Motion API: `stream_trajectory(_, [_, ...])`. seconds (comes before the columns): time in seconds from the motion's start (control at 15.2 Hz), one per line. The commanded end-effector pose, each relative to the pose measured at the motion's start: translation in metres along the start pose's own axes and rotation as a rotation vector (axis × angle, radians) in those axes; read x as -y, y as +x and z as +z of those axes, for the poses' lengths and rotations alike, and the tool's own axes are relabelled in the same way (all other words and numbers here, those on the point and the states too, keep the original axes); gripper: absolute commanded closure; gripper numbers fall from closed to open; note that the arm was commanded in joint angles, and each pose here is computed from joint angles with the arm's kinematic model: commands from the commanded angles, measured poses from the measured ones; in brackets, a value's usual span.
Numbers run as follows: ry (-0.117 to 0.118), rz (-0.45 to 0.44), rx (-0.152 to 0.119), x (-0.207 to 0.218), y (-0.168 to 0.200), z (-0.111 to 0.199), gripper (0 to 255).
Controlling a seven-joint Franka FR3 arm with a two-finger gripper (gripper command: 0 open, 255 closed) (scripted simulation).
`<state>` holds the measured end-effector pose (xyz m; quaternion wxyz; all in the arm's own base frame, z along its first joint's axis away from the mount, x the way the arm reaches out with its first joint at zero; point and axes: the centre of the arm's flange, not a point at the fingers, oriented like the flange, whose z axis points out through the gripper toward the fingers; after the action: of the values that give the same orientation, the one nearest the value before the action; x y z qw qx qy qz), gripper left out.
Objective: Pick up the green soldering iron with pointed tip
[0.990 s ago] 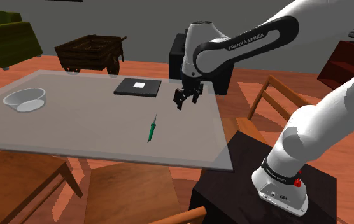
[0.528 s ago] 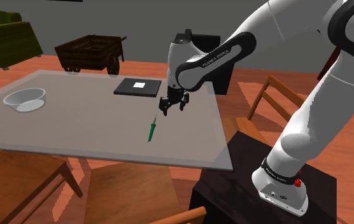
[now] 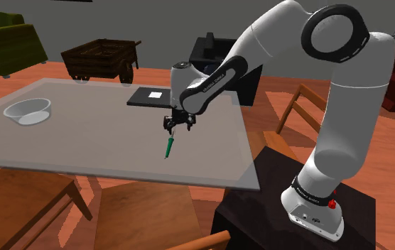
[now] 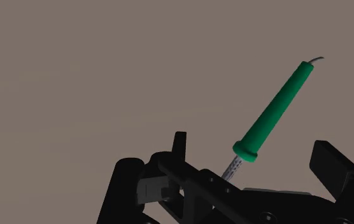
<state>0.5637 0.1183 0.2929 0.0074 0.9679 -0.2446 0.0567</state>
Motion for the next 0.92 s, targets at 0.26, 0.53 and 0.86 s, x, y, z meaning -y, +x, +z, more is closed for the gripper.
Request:
stream_trajectory(0.26, [-0.016,0.128,-0.021,0.025,0.043,0.057,0])
stream_trajectory(0.53, [-0.022,0.169,-0.027,0.032,0.058,0.087,0])
stream_trajectory(0.86, [-0.022,0.169,-0.027,0.031,0.055,0.113,0])
